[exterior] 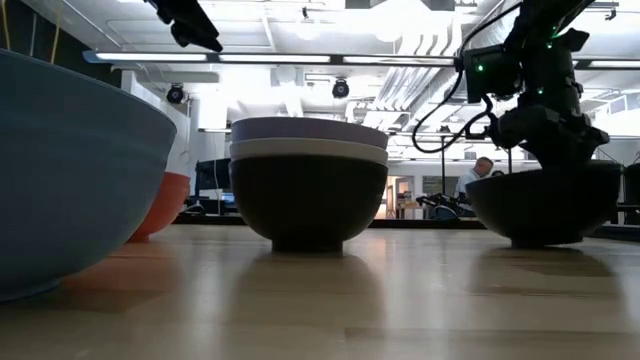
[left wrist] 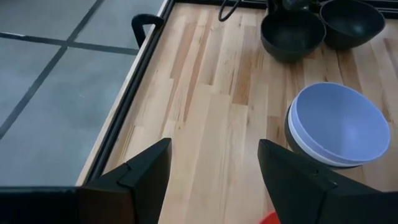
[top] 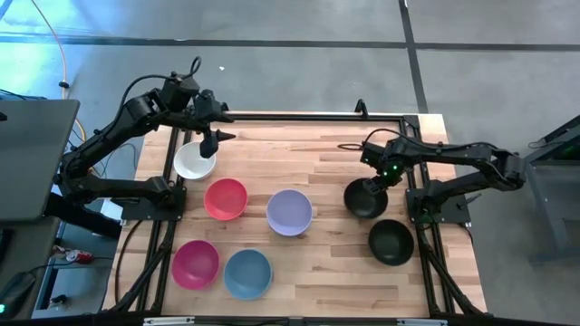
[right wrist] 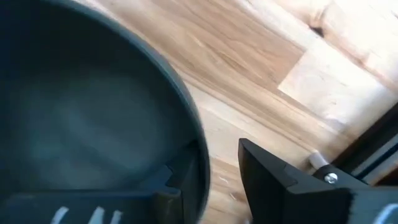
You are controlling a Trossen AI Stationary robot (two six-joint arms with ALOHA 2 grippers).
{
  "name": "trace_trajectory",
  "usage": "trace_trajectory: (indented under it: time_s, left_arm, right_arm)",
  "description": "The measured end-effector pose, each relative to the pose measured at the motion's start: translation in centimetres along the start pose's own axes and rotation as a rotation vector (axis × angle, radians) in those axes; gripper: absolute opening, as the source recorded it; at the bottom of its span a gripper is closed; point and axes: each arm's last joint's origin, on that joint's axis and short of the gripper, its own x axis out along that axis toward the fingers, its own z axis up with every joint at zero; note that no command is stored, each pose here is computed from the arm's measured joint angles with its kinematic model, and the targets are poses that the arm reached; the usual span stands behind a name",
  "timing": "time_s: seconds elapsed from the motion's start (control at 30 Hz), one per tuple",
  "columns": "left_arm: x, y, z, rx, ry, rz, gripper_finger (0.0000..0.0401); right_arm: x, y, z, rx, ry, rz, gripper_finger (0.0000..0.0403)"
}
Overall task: Nest bowls inside each other
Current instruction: Stack the top black bowl on top of the violet bowl
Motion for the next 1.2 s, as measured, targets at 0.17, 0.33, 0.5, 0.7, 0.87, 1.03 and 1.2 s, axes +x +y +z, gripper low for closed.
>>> trace_trajectory:
  time_s: [0.17,0.33,0.5,0.7,0.87,1.03,1.2]
  left_arm:
    - [0.0,0.0,0.1,0.002,-0.007,0.002,0.0227]
    - [0.0,0.0,0.1,0.002,-0.007,0.003,0.0227]
    - [0.0,0.0,0.1,0.003,-0.011,0.004,0.0227]
    - [0.0,0.0,0.1,-0.003,-0.013,0.005,0.0227]
    - [0.0,0.0,0.1,-0.003,-0.013,0.005,0.0227]
    - [0.0,0.0,0.1,-0.003,-0.013,0.005,0.0227]
    - [0.0,0.0,0.1,0.004,-0.013,0.005,0.0227]
  right_arm:
    - [-0.1,0.2,0.3,-0.023,-0.026,0.024,0.0099]
    - [-0.1,0.2,0.3,-0.048,-0.025,0.025,0.0090]
    - [-0.1,0.2,0.3,-0.064,-0.038,0.017,0.0041]
    - [-0.1,0.2,0.4,-0.076,-0.045,0.021,0.0012]
    - [-0.3,0.4,0.4,-0.084,-0.029,0.047,0.0003]
    - [-2.6,1.1,1.0,-0.093,-0.072,0.079,0.0002]
    - [-6.2,1.9,1.5,-0.107,-0.135,0.121,0.0001]
